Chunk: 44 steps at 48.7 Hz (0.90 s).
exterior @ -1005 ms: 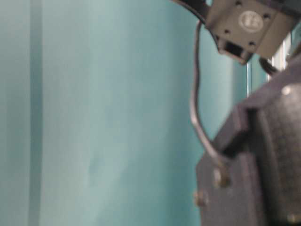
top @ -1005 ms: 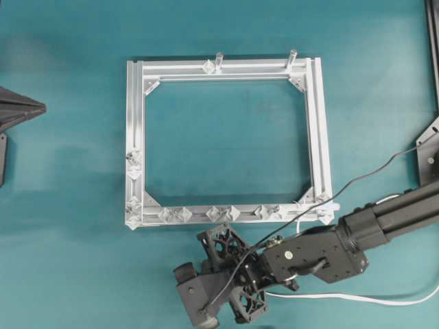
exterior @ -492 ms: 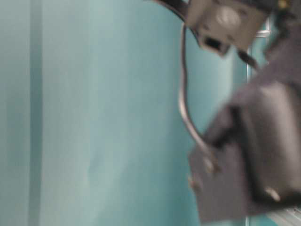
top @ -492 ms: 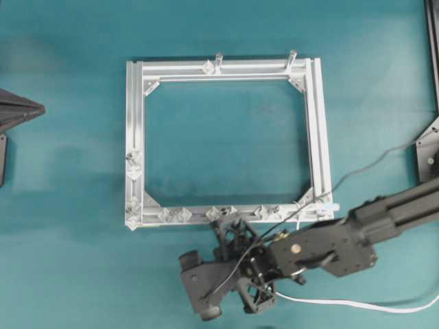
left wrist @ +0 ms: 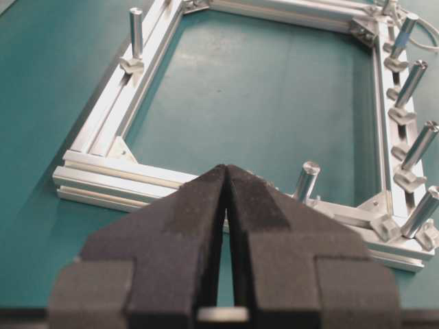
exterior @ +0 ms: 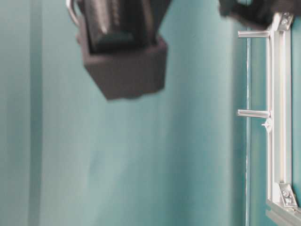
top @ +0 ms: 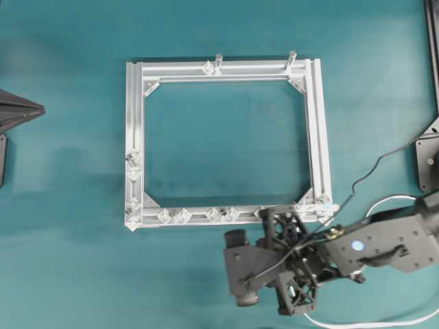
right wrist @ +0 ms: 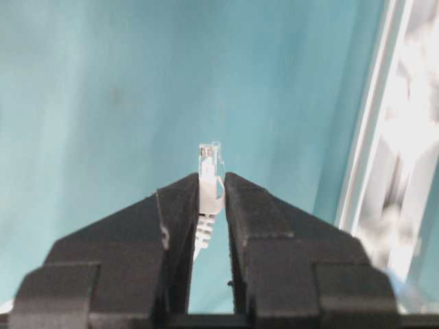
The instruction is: Move the cable alternately left and right between 8 closely spaced pins so it hooks onto each one.
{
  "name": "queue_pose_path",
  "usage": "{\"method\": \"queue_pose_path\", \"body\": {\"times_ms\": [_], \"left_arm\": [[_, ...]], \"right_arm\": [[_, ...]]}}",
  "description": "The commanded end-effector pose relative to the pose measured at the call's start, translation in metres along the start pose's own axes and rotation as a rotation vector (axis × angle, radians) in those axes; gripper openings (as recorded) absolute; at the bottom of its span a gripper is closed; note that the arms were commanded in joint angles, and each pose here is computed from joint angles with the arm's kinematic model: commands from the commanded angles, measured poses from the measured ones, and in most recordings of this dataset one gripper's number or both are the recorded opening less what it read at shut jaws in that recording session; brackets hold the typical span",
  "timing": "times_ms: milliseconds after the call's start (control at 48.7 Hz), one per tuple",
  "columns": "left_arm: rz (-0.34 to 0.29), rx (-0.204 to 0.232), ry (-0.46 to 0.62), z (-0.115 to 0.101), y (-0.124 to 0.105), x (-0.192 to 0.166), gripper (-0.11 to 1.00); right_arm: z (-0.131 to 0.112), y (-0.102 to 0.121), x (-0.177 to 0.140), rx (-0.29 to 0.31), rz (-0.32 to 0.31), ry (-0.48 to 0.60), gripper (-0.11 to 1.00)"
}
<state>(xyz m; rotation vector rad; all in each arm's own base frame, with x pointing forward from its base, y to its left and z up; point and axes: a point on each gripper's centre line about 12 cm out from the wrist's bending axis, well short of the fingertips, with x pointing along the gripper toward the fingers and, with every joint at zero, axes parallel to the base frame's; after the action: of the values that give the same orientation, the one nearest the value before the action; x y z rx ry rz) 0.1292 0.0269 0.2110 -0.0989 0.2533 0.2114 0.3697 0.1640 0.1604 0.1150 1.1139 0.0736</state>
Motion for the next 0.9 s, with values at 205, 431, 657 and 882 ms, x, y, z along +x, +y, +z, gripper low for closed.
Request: {"method": "queue_pose_path", "body": {"times_ms": [205,431,657,882], "left_arm": [[-0.001,0.0,-0.012,0.005,0.0,0.0,0.0],[-0.001,0.0,-0.012,0.005,0.0,0.0,0.0],[-0.001,0.0,-0.012,0.005,0.0,0.0,0.0],[-0.001,0.0,-0.012,0.005,0.0,0.0,0.0]], "right_arm": [[-0.006,0.011,-0.029,0.136,-0.012,-0.002,0.14],[-0.019,0.017,-0.031,0.268,-0.045,0.048,0.14],[-0.023,0.014,-0.034,0.481,-0.084,0.039,0.14],[-0.029,-0.006,-0.045,0.732,-0.229,0.001,0.14]]}}
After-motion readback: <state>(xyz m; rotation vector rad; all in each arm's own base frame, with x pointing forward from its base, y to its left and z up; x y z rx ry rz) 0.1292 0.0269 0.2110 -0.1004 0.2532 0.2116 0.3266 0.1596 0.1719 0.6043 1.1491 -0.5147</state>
